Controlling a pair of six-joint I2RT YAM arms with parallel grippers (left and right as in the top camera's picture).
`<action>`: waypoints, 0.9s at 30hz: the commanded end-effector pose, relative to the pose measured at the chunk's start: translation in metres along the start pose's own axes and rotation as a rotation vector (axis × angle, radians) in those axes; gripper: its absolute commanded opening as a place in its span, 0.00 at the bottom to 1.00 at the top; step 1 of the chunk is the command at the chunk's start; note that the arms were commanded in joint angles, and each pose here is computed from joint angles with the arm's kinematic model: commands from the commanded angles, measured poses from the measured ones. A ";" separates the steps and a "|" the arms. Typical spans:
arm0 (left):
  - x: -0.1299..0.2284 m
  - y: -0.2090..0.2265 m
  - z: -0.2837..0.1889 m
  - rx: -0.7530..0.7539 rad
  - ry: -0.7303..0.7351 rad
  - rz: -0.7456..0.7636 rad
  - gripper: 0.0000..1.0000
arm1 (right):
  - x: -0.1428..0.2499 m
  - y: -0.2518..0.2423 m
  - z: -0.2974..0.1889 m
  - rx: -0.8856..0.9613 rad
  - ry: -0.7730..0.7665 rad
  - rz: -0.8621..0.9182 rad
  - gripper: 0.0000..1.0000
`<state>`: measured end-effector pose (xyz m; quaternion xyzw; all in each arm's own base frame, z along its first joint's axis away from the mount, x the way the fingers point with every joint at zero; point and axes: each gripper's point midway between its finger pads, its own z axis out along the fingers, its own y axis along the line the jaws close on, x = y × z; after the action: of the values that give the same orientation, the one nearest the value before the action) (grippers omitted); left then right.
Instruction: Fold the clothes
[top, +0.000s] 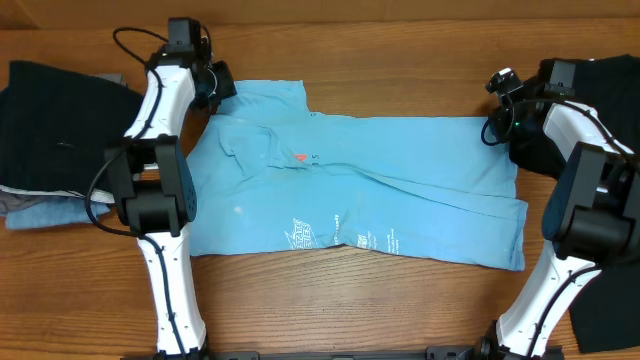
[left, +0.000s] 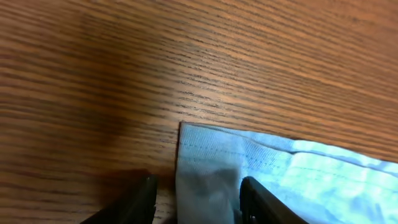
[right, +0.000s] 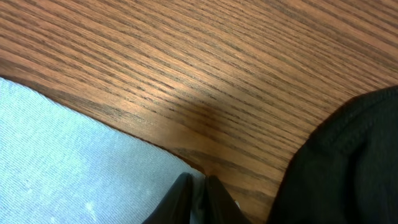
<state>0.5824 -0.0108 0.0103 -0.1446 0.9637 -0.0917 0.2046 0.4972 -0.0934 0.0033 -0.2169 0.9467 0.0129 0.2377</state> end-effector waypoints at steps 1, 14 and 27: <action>0.024 0.012 0.020 -0.168 0.044 0.110 0.49 | 0.013 0.006 0.014 -0.033 0.031 0.025 0.12; 0.052 0.013 0.057 -0.146 0.118 0.130 0.50 | 0.012 0.006 0.014 -0.030 0.027 0.045 0.12; 0.006 -0.005 0.007 -0.136 0.072 0.197 0.04 | 0.005 0.006 0.014 -0.039 -0.007 0.043 0.04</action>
<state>0.5791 -0.0181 0.0074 -0.0709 0.9810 -0.0090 0.1801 0.4990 -0.0929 0.0040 -0.2037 0.9485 0.0178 0.2420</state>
